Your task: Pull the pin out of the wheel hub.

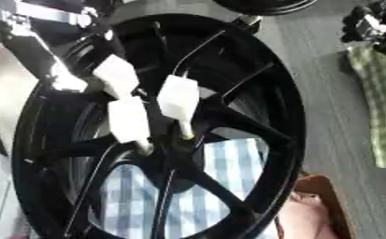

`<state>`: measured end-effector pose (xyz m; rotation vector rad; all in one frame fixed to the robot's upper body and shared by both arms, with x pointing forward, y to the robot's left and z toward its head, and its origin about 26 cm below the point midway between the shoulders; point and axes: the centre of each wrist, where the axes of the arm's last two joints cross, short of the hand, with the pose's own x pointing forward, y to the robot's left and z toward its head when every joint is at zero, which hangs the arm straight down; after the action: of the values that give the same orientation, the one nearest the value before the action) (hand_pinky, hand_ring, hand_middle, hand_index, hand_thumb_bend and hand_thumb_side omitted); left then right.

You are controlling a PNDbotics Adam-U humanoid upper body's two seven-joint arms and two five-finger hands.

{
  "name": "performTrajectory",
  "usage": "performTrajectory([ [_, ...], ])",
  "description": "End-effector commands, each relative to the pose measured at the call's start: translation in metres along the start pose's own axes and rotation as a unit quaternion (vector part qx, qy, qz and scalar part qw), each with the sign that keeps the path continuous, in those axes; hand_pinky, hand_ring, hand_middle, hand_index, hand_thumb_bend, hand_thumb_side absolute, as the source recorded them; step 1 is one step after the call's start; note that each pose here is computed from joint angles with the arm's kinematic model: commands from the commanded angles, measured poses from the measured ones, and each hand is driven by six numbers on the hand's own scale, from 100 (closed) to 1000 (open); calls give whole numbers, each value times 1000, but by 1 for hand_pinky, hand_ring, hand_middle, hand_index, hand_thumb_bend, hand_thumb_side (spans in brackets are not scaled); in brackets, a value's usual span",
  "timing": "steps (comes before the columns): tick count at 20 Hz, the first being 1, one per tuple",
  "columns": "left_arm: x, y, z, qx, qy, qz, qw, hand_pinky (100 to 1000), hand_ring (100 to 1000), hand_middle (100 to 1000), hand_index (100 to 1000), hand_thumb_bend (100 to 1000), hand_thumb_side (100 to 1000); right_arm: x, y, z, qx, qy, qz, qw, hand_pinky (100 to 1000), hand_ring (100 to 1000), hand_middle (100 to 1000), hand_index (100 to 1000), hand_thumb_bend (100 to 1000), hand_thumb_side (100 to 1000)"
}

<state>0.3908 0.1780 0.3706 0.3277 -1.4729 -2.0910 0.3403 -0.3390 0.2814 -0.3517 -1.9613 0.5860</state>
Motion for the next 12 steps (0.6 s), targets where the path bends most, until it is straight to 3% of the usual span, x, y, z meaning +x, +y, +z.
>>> performTrajectory([
  [1, 5, 13, 12, 19, 0, -9, 1000, 759, 622, 444, 584, 178, 218, 5, -8, 0, -9, -5, 12, 1000, 836, 661, 590, 651, 100, 535],
  [2, 5, 14, 12, 22, -1, -7, 1000, 737, 574, 379, 528, 132, 195, 5, -7, 0, -9, -5, 11, 1000, 836, 660, 590, 651, 100, 536],
  [4, 5, 18, 16, 31, -4, -1, 1000, 710, 542, 343, 490, 110, 163, 5, -7, 0, -8, -5, 9, 1000, 836, 660, 590, 651, 100, 538],
  [8, 6, 24, 23, 47, -4, 3, 999, 690, 508, 299, 436, 100, 100, 5, -7, 1, -9, -6, 8, 1000, 836, 660, 590, 651, 100, 538],
  [12, 6, 29, 31, 62, 1, 3, 998, 682, 489, 255, 391, 100, 100, 5, -7, 1, -9, -6, 8, 1000, 836, 660, 590, 651, 100, 540],
])
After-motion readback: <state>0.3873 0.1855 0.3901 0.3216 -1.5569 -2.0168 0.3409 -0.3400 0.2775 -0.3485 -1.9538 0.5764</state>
